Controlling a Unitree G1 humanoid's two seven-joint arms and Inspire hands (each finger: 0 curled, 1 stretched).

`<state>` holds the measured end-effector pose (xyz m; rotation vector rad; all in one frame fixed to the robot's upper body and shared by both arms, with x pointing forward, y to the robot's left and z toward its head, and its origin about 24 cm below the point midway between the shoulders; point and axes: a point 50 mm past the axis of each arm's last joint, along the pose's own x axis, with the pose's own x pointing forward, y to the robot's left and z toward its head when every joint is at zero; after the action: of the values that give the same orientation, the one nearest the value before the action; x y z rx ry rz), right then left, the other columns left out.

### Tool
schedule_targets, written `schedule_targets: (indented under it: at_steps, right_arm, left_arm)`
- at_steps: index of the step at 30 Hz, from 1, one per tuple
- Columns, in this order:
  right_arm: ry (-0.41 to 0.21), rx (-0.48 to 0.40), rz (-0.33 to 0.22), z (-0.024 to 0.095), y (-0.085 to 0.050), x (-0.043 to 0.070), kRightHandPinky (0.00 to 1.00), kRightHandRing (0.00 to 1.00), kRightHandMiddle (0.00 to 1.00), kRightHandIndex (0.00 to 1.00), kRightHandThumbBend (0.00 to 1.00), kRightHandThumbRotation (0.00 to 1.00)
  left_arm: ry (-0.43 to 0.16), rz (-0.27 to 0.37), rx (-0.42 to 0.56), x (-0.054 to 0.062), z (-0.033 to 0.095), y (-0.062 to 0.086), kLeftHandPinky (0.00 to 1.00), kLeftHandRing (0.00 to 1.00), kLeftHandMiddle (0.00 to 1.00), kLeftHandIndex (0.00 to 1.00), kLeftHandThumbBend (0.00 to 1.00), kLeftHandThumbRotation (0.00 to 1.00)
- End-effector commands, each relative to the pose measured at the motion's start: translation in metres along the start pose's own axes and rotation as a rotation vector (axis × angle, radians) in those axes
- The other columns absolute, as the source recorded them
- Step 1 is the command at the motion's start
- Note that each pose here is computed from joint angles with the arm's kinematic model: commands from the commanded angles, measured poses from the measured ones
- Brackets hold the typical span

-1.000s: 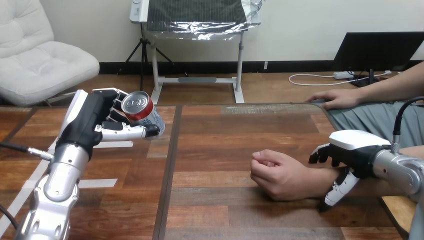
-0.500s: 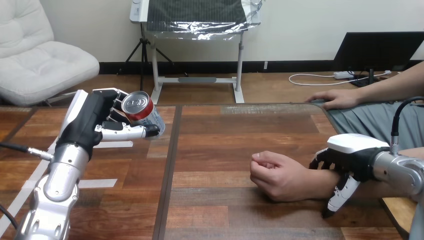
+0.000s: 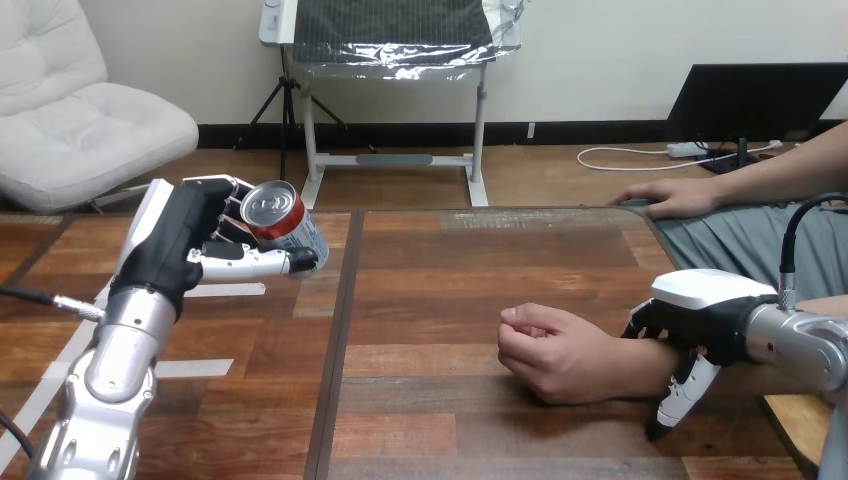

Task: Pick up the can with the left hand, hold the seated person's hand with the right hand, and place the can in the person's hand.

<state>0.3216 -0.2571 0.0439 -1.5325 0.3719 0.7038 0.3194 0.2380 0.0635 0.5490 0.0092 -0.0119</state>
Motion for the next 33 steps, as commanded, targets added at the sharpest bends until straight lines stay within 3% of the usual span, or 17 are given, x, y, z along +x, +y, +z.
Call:
schedule_targets:
  at_steps: [1, 16, 24, 33]
  right_arm:
    - [-0.08, 0.051, 0.316, 0.0278, 0.0842, 0.0119, 0.57, 0.63, 0.69, 0.71, 1.0, 0.26]
    - [-0.082, 0.061, 0.305, 0.0304, 0.0831, 0.0116, 0.43, 0.48, 0.53, 0.57, 1.0, 0.24]
    - [-0.101, 0.038, 0.258, 0.0327, 0.0828, 0.0115, 0.28, 0.35, 0.43, 0.49, 0.96, 0.22]
    - [-0.135, 0.027, 0.178, 0.0343, 0.0828, 0.0108, 0.22, 0.28, 0.36, 0.41, 0.87, 0.21]
  left_arm:
    - [-0.152, 0.072, -0.025, 0.0142, 0.0405, 0.0199, 0.37, 0.41, 0.45, 0.46, 0.6, 0.0]
    - [-0.149, 0.072, -0.017, 0.0147, 0.0407, 0.0191, 0.38, 0.42, 0.45, 0.46, 0.6, 0.0]
    - [-0.147, 0.064, -0.014, 0.0148, 0.0411, 0.0167, 0.38, 0.42, 0.44, 0.46, 0.6, 0.0]
    - [-0.149, 0.052, -0.014, 0.0147, 0.0409, 0.012, 0.37, 0.41, 0.44, 0.46, 0.61, 0.0]
